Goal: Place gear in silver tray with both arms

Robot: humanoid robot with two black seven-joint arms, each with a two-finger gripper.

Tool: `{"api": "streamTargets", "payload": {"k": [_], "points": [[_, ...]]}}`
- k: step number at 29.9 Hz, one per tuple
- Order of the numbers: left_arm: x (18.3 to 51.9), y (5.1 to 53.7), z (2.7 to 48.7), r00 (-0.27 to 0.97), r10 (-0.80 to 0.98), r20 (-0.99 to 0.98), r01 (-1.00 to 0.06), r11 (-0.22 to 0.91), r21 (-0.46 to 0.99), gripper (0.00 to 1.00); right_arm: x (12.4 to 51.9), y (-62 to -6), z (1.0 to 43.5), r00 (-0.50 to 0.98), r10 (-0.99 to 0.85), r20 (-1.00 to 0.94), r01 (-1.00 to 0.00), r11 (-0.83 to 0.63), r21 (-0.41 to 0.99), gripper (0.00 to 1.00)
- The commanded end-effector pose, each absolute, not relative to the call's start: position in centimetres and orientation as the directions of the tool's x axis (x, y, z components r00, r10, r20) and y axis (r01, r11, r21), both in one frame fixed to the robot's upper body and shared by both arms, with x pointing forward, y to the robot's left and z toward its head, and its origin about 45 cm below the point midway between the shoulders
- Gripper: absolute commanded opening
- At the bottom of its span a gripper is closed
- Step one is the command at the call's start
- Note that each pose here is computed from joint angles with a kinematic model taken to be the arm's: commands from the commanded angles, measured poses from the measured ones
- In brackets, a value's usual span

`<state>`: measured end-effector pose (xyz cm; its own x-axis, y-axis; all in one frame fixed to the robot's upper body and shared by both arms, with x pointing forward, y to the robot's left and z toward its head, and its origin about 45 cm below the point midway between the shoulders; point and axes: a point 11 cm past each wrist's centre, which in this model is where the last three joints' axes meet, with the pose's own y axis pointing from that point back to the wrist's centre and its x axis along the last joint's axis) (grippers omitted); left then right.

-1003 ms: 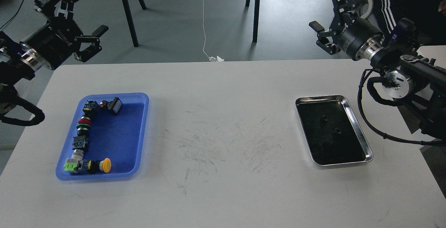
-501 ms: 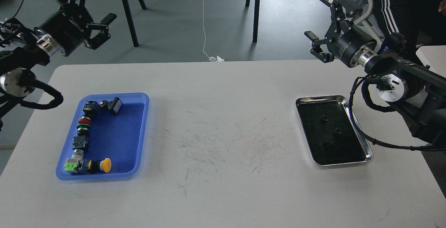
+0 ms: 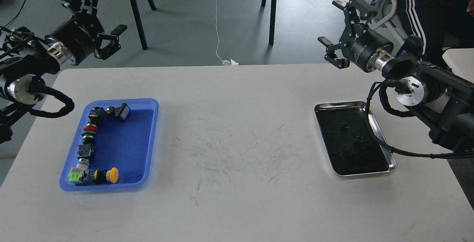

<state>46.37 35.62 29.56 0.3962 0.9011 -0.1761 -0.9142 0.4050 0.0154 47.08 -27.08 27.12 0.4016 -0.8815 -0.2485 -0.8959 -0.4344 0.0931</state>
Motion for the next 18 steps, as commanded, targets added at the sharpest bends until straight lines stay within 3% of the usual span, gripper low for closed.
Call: {"api": "streamTargets", "payload": {"k": [1,18], "points": [[46.1,35.5,30.0,0.425,0.885,-0.19,-0.901,0.433,0.005,0.98,47.1,-26.6,27.3,0.412,-0.874,-0.258,-0.891,-0.446,0.089,0.99],[46.4,35.3,30.2,0.393,0.9,-0.191,-0.917,0.399,-0.006,0.99,47.7,-27.7,27.7,0.351,-0.899,-0.261,-0.918,-0.385,0.091,0.99]]}}
